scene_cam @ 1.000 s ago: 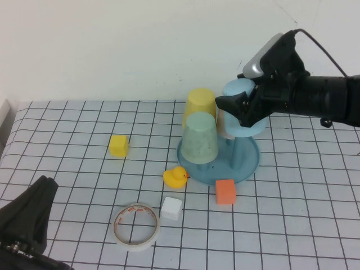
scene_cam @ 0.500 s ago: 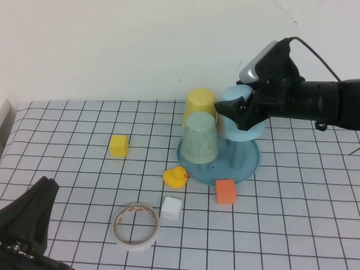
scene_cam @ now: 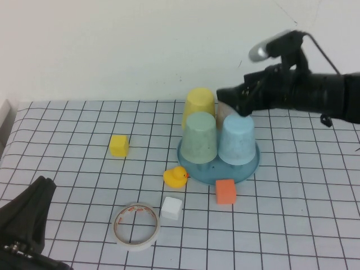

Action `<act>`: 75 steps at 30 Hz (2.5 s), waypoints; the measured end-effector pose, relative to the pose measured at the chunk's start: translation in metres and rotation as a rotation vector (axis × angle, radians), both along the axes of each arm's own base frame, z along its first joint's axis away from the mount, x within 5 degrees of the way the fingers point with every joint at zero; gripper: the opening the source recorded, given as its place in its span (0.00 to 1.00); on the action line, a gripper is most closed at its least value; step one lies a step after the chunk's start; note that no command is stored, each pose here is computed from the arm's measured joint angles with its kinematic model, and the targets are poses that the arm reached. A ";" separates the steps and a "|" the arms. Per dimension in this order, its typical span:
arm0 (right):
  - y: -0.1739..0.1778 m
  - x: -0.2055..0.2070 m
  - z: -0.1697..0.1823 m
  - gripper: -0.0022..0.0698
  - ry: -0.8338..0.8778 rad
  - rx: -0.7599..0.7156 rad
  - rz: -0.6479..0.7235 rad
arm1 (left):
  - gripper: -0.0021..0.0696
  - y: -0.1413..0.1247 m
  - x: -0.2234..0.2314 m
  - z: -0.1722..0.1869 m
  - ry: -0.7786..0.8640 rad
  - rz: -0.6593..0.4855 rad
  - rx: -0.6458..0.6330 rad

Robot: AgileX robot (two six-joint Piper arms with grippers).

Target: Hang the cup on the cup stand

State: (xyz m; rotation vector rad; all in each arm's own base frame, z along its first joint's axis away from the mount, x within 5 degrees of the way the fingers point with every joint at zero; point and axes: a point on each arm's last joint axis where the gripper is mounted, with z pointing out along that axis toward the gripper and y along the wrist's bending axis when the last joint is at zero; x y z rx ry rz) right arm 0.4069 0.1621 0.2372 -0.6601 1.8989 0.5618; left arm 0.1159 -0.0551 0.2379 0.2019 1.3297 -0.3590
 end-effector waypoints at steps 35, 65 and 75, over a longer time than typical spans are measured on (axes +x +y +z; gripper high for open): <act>-0.100 -0.325 0.121 0.04 -0.490 0.311 -0.048 | 0.03 0.015 -0.047 -0.019 0.214 -0.162 0.186; -0.130 -0.339 0.019 0.04 -0.439 0.139 -0.324 | 0.03 0.003 -0.059 -0.039 0.388 -0.360 0.308; -0.146 -0.344 0.001 0.04 -0.477 0.078 -0.477 | 0.03 -0.001 -0.066 -0.046 0.456 -0.437 0.357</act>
